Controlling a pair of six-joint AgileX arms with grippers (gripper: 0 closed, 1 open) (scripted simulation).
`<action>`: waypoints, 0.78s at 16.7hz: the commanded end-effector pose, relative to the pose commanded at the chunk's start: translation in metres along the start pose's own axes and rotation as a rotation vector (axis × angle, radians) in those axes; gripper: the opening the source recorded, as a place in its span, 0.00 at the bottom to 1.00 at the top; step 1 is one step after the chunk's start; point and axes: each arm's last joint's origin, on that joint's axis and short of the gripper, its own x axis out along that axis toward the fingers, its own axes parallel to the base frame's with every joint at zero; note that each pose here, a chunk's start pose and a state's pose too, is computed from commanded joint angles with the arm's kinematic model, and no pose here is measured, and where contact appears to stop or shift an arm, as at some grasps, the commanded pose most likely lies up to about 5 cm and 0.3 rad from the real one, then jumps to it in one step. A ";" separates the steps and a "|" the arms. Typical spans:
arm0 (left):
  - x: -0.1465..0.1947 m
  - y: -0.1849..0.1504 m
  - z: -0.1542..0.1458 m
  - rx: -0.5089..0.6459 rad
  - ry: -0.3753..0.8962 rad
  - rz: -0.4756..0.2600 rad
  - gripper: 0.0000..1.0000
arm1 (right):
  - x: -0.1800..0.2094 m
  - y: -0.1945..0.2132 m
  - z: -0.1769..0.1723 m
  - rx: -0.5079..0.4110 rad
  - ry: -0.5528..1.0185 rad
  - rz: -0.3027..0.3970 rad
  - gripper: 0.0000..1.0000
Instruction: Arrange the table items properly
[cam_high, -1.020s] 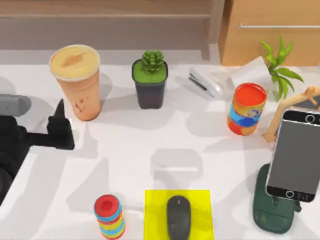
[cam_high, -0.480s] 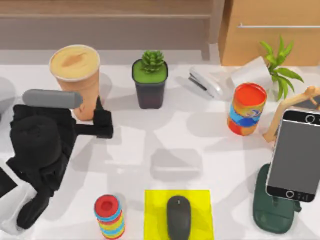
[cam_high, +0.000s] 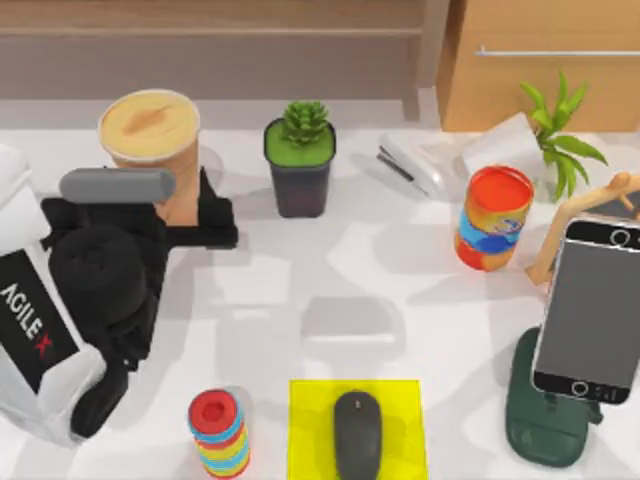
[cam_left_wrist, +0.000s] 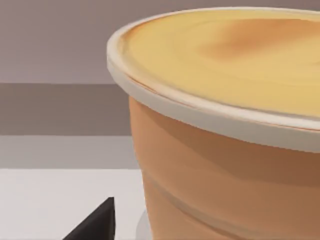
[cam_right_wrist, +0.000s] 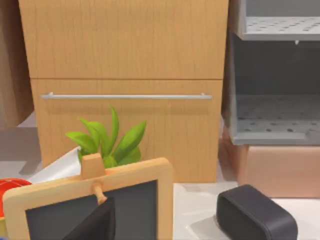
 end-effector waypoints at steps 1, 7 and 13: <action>0.000 0.000 0.000 0.000 0.000 0.000 1.00 | 0.000 0.000 0.000 0.000 0.000 0.000 1.00; 0.014 0.000 0.000 0.000 0.000 0.000 1.00 | 0.000 0.000 0.000 0.000 0.000 0.000 1.00; 0.030 0.000 0.000 0.000 0.000 0.000 1.00 | 0.000 0.000 0.000 0.000 0.000 0.000 1.00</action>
